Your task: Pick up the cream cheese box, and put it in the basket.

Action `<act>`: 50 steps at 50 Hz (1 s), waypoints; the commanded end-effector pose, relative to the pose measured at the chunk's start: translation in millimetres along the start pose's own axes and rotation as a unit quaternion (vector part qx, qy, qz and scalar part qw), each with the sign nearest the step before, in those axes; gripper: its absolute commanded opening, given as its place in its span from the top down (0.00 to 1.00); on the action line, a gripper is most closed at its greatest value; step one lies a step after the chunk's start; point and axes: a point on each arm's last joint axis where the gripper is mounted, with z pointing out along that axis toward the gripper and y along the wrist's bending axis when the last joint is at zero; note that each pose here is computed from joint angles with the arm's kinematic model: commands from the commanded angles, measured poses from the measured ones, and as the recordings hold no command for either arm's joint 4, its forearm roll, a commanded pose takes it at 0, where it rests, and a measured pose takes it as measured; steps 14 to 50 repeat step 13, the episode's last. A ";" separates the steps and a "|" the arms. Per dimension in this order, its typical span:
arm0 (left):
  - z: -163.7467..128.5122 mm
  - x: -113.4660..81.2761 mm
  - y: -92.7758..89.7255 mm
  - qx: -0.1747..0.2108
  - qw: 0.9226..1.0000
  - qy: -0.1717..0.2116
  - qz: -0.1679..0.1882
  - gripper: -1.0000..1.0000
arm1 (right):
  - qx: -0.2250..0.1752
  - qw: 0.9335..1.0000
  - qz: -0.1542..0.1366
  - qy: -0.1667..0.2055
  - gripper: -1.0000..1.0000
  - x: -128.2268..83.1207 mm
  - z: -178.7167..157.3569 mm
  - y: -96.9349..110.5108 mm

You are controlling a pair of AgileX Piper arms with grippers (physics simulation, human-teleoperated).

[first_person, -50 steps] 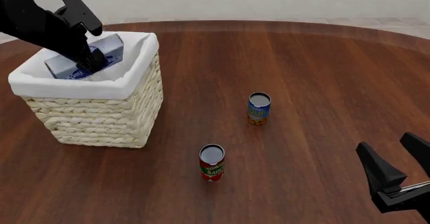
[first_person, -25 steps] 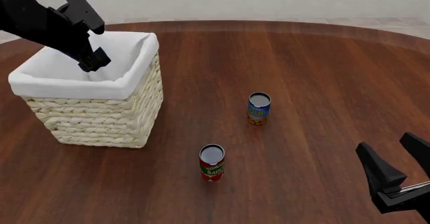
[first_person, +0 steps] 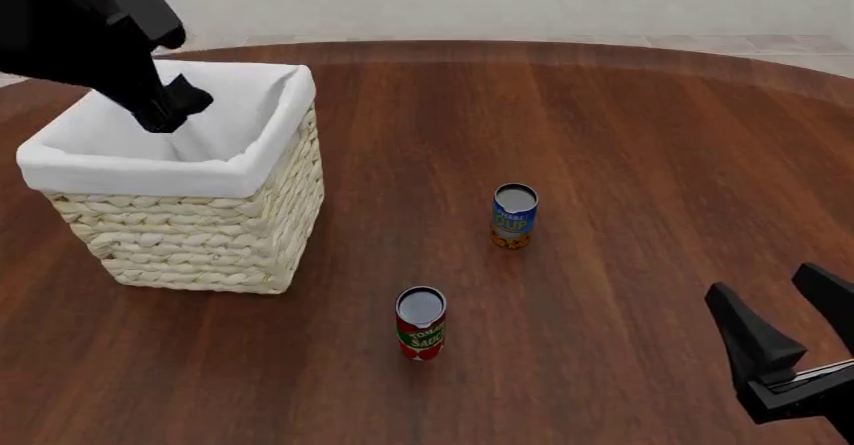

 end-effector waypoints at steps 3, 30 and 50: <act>-65.0 -14.6 -3.5 -0.040 0.997 -0.071 -0.012 0.00 | -0.002 1.000 -0.002 0.001 0.00 0.1 0.3 0.3; -99.4 -7.7 -8.8 -0.073 0.989 -0.115 -0.062 0.00 | -0.001 1.000 -0.001 0.000 0.00 0.0 -0.2 0.2; -99.4 -7.7 -8.8 -0.073 0.989 -0.115 -0.062 0.00 | -0.001 1.000 -0.001 0.000 0.00 0.0 -0.2 0.2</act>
